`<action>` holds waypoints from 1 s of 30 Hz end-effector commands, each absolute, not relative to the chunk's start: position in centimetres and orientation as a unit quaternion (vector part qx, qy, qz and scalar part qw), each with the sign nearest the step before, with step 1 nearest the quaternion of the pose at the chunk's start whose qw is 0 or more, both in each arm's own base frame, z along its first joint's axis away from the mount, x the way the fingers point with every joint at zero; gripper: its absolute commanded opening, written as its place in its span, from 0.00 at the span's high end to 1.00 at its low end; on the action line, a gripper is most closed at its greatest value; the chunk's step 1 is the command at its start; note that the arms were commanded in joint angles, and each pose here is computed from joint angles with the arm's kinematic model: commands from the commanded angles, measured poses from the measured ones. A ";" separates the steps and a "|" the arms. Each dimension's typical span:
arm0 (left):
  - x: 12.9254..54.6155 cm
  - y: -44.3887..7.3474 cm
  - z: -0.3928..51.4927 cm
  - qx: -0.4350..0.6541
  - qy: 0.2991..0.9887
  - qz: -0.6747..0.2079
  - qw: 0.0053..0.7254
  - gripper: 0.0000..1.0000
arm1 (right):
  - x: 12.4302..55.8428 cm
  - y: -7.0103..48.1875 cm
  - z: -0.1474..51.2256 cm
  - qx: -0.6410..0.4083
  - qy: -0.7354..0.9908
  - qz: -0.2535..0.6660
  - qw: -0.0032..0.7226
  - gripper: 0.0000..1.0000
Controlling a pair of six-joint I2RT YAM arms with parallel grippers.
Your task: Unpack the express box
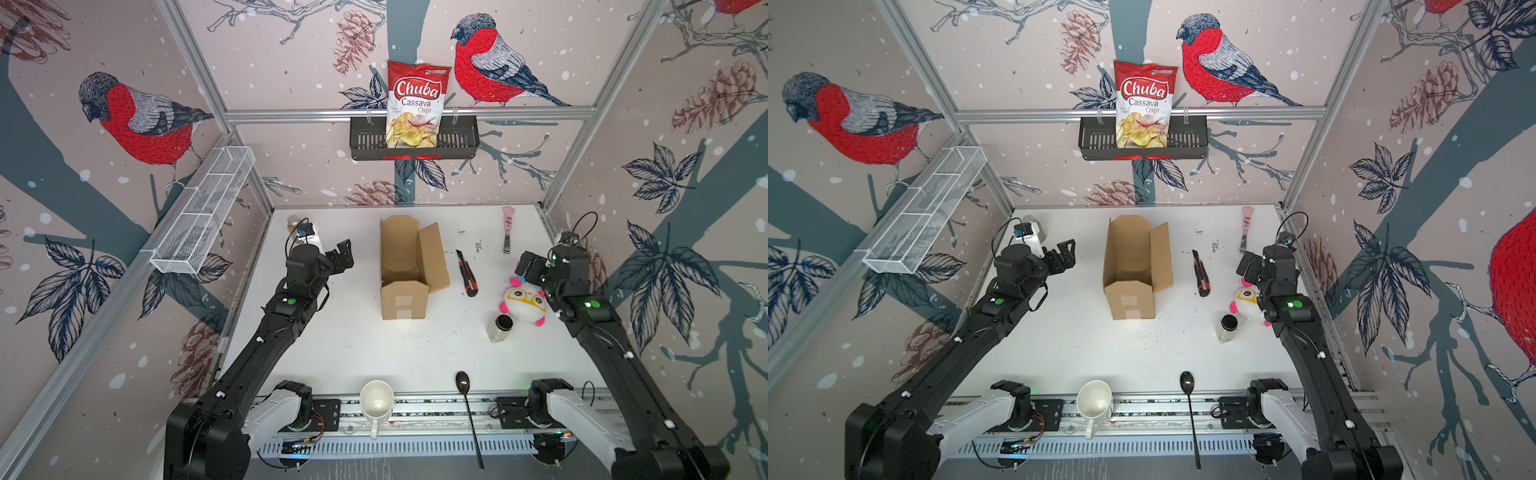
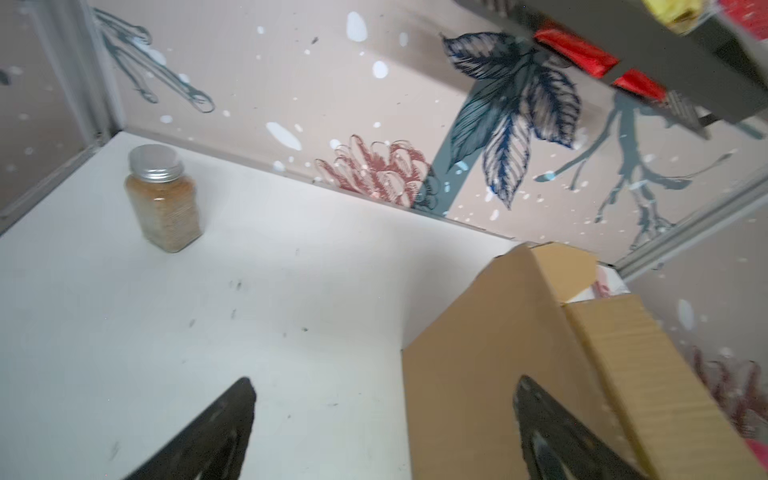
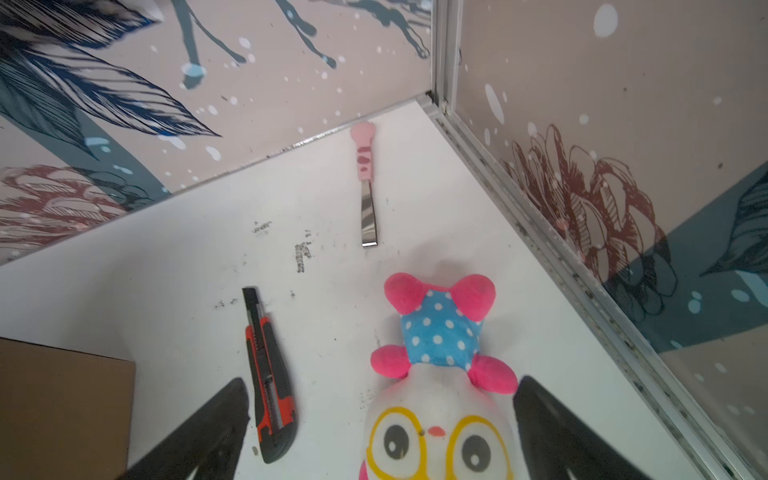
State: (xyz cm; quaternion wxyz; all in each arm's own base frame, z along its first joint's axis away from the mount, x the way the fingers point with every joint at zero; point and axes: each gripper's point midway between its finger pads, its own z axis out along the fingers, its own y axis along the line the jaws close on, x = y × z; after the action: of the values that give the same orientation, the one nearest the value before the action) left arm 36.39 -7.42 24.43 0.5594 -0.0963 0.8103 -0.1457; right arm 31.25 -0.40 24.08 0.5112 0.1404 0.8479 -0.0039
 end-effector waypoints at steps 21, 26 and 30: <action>32.7 5.1 18.3 -0.182 0.712 0.114 0.668 0.04 | 31.3 2.2 27.7 0.088 0.779 0.033 0.620 0.01; 33.6 4.7 16.8 -0.156 0.709 0.119 0.677 0.04 | 31.2 3.1 27.8 0.075 0.773 0.041 0.629 0.01; 34.4 4.1 15.7 -0.138 0.709 0.114 0.682 0.04 | 31.0 3.3 27.5 0.073 0.772 0.035 0.631 0.01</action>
State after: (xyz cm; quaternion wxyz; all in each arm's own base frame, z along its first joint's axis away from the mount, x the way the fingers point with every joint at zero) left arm 33.42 4.65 12.15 0.6177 -0.1481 0.7612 0.1309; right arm 30.87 3.40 26.64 0.6130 0.0724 0.7856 0.0416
